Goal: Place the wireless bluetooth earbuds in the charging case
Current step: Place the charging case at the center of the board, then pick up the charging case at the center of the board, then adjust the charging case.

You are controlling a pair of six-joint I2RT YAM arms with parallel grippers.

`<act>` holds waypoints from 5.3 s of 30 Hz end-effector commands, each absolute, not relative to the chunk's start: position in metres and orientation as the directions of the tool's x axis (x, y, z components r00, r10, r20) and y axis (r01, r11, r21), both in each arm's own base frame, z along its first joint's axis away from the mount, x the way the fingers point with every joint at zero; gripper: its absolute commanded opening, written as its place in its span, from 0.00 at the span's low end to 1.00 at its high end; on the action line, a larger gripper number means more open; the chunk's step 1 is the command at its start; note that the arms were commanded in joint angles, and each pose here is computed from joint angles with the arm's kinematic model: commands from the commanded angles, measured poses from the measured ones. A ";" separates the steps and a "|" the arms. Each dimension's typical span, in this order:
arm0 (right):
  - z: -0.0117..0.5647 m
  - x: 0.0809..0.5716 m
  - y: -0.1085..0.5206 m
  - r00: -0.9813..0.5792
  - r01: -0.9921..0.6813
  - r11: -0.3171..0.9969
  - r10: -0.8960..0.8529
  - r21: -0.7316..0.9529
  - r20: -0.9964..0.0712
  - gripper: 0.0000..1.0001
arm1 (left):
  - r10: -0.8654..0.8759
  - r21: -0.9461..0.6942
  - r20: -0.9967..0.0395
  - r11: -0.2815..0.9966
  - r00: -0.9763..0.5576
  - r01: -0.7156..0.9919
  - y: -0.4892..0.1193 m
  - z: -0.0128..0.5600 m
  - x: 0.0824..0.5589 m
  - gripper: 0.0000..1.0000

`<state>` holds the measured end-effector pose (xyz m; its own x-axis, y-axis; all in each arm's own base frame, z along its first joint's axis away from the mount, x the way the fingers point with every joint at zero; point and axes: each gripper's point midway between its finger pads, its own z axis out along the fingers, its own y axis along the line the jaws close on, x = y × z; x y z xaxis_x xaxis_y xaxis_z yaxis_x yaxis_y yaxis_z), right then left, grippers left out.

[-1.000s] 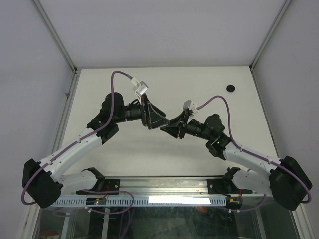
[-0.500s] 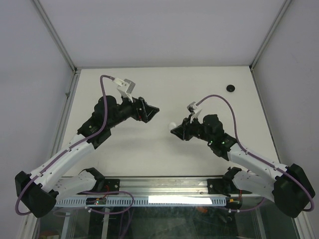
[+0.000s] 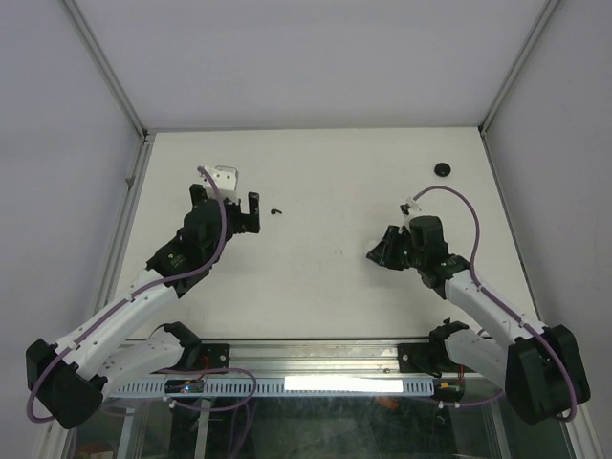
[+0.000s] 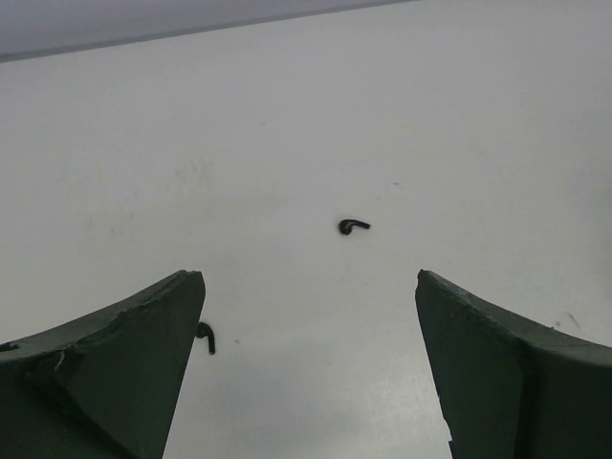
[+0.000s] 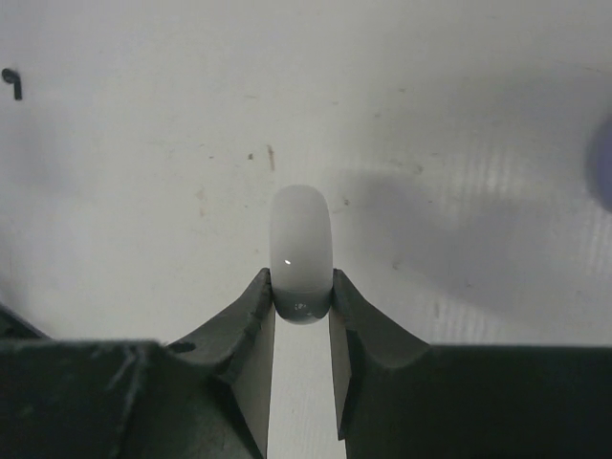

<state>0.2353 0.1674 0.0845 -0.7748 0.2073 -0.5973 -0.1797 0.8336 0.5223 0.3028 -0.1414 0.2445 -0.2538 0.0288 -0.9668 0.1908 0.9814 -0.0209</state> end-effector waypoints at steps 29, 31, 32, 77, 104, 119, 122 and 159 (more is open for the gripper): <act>0.074 0.269 0.098 -0.793 0.133 0.860 0.391 0.493 -0.467 0.69 | 0.031 0.025 -0.985 0.999 -0.169 0.038 -0.101 0.252 0.301 0.99; 0.089 0.275 0.092 -0.779 0.122 0.877 0.374 0.464 -0.502 0.71 | 0.031 0.025 -0.985 0.999 -0.170 0.036 -0.100 0.251 0.301 0.99; 0.096 0.278 0.089 -0.769 0.119 0.886 0.368 0.448 -0.523 0.73 | 0.030 0.025 -0.985 0.999 -0.169 0.034 -0.099 0.251 0.301 0.99; 0.052 0.573 -0.106 -0.483 0.517 0.855 0.326 0.036 -0.813 0.71 | 0.110 0.115 -0.950 0.993 -0.293 0.001 -0.095 0.206 0.327 0.99; 0.088 0.524 -0.026 -0.588 0.153 0.986 0.143 0.063 -0.796 0.40 | 0.051 -0.001 -0.940 0.989 -0.338 0.151 -0.127 0.205 0.322 0.98; 0.167 0.410 0.120 -0.490 -0.376 0.927 -0.184 0.016 -0.852 0.40 | -0.075 -0.246 -0.900 0.900 -0.429 0.360 -0.182 0.225 0.305 0.95; 0.190 0.384 0.147 -0.415 -0.484 0.875 -0.234 -0.004 -0.879 0.40 | -0.102 -0.298 -0.892 0.865 -0.441 0.404 -0.194 0.235 0.300 0.92; 0.270 0.228 0.321 0.231 -0.914 0.214 -0.421 -0.344 -0.877 0.37 | 0.022 -0.728 -0.630 0.329 -0.776 0.601 -0.296 0.261 0.227 0.49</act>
<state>0.2214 0.3096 0.2308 0.1322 -0.4841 -0.8650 -0.9430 0.2074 -0.2602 0.2324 -0.2889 0.2336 -0.7806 0.0173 -0.6248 0.5682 0.4363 -0.6977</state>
